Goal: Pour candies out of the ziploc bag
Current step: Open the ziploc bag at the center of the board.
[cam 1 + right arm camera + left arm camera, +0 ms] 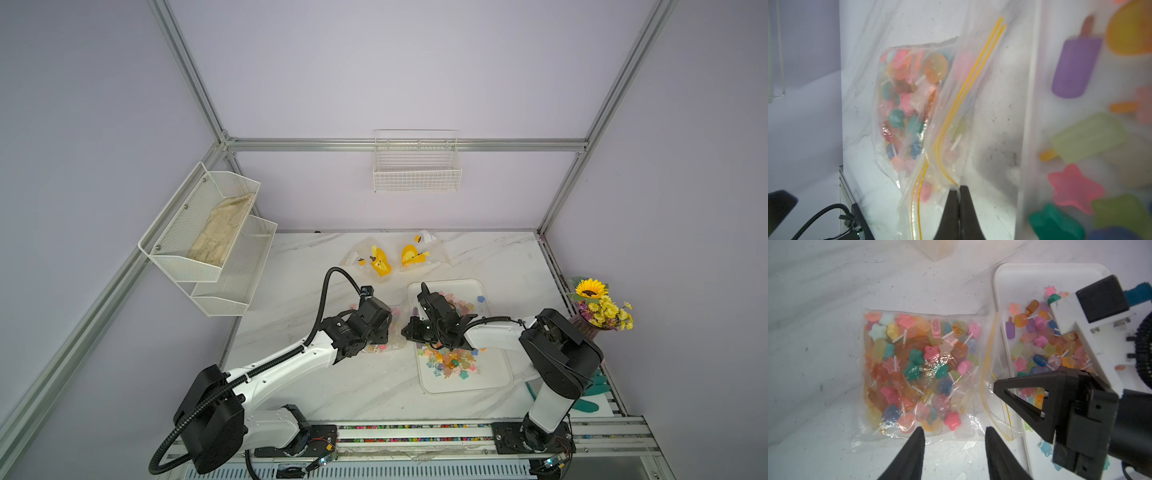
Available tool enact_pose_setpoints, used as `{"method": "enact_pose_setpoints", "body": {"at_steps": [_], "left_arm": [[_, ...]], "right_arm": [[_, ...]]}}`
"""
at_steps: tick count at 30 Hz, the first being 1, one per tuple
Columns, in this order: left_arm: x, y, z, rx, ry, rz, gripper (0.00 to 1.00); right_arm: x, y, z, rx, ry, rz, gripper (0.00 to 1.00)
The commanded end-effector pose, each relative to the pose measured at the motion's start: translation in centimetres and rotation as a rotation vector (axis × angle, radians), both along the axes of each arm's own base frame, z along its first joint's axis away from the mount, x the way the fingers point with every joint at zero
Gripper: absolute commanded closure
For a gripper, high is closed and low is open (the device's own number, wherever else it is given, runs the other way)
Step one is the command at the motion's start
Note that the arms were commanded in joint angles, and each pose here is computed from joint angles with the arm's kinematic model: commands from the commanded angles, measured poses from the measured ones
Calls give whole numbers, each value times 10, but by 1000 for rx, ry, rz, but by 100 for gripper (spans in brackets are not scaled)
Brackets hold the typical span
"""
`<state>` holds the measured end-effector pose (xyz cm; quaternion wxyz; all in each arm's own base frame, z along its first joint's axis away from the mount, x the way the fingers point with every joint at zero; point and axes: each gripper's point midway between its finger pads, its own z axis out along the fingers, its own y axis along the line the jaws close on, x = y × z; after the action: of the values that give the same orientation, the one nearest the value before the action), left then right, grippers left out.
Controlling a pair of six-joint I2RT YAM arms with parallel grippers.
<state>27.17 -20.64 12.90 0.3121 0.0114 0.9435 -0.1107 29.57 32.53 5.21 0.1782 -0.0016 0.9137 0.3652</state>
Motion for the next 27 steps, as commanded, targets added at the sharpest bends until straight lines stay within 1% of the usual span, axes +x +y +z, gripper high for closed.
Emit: {"method": "enact_pose_setpoints", "body": {"at_steps": [1,3,6,7,9,11,18,24,27], "left_arm": [[14,-27,20,-84,-54,-73,48],[16,-37,18,-101,-51,-106,49],[17,-50,11,-110,-29,-158,54],[17,-54,11,-110,-25,-177,55],[19,-60,-1,-98,3,-193,55],[22,-64,-2,-99,4,-202,55],[31,-64,-1,-77,-19,-183,46],[37,-51,11,-84,-84,-102,46],[40,-52,9,-83,-83,-108,48]], "right_arm": [[1,7,25,68,-70,37,100],[1,6,28,74,-78,39,100],[-1,6,30,79,-79,41,100],[-2,6,30,80,-78,42,100],[-2,6,30,81,-78,46,100],[-4,6,28,81,-71,51,100],[-6,6,25,83,-61,59,100],[-8,5,22,81,-49,55,100],[-8,5,22,82,-48,54,100]]}}
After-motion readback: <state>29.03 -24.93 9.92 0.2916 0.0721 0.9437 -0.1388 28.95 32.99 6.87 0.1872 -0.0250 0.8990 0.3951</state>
